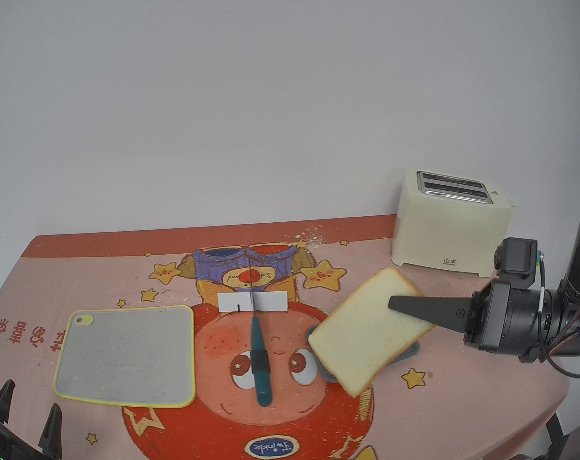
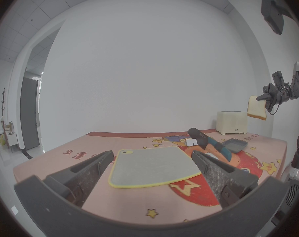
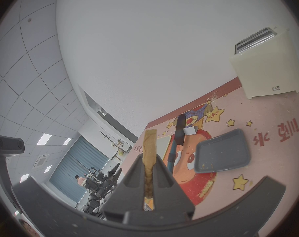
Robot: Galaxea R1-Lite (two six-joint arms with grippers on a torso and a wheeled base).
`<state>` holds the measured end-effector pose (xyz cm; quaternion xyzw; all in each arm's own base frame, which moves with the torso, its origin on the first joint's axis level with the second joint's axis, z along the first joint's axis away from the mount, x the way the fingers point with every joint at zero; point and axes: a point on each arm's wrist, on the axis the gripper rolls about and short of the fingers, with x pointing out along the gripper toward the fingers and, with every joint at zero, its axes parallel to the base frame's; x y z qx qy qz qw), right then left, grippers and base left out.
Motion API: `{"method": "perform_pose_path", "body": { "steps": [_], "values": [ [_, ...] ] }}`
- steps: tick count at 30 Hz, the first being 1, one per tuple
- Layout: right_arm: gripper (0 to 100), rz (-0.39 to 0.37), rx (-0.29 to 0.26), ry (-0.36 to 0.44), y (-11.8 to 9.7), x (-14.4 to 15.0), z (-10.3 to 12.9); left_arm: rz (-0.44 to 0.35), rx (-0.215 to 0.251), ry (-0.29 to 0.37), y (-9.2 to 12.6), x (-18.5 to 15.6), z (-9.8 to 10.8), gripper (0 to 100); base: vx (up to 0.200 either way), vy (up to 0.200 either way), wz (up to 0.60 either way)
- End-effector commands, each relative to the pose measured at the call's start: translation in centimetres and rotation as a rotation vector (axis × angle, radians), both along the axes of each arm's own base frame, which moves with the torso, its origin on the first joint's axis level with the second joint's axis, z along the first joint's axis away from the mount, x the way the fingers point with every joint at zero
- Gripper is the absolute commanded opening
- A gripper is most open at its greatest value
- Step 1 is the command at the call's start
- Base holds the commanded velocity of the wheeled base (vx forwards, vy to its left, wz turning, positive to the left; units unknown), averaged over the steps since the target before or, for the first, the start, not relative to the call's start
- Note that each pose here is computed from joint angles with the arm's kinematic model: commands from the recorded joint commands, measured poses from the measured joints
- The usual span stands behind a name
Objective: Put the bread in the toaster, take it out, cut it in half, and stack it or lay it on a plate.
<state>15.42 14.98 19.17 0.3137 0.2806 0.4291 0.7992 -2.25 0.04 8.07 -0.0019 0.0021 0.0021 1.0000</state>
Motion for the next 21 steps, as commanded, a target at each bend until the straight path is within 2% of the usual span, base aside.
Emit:
{"method": "perform_pose_path", "body": {
  "steps": [1,21],
  "values": [
    [0,0.001,-0.001,0.003,0.05,0.04,-0.07,0.0,-0.001,0.019,0.0,0.13,-0.49,100,0.0,0.2,0.0],
    [0,0.013,-0.023,0.027,0.61,0.21,-0.78,0.0,-0.002,0.017,0.0,0.13,-0.48,100,0.0,0.2,0.0]
  ]
}}
